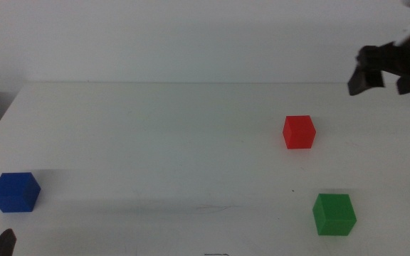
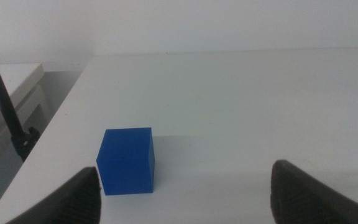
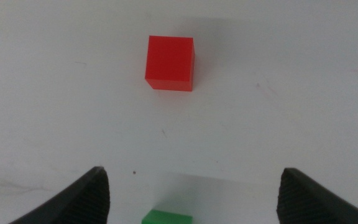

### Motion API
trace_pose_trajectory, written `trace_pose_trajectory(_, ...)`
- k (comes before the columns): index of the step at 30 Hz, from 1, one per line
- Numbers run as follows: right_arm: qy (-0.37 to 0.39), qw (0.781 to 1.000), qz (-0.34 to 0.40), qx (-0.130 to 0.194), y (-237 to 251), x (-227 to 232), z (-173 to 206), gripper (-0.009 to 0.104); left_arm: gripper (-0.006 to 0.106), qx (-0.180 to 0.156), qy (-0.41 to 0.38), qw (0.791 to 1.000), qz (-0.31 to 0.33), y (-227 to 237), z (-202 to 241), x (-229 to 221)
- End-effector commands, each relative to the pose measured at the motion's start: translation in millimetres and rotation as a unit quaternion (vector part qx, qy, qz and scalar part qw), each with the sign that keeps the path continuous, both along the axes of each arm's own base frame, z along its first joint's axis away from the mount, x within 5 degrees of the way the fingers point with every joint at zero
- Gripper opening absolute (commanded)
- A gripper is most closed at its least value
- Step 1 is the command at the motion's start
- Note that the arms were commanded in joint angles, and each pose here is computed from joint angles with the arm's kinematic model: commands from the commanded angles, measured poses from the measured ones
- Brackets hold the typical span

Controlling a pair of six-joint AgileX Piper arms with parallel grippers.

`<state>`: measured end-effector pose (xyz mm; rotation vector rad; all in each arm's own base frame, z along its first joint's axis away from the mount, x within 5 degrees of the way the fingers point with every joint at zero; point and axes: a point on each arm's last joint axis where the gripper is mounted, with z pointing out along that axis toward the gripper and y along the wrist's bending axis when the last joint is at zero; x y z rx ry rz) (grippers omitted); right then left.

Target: Stack red cubes first, then green, then blue cubes in a specific spot.

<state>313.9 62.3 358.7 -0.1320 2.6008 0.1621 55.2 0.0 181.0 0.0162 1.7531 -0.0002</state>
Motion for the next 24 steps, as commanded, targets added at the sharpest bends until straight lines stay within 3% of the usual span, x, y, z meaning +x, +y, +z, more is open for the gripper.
trace_pose_trajectory(1, -0.017, 1.0, -0.005, 0.007, 4.0, 15.8, 15.6, 0.091, 0.094, -0.007, -0.048, 0.999, -0.002, -0.5, 8.8, -0.4)
trace_pose_trajectory(11, 0.054, 0.999, -0.001, -0.006, 18.1, 89.1, -19.5, 0.091, 0.094, -0.007, -0.048, 0.999, -0.002, -0.5, 8.8, -0.4)
trace_pose_trajectory(24, 0.089, 0.996, 0.014, -0.028, 47.6, 115.9, -72.5, 0.091, 0.094, -0.007, -0.048, 0.999, -0.002, -0.5, 8.8, -0.4)
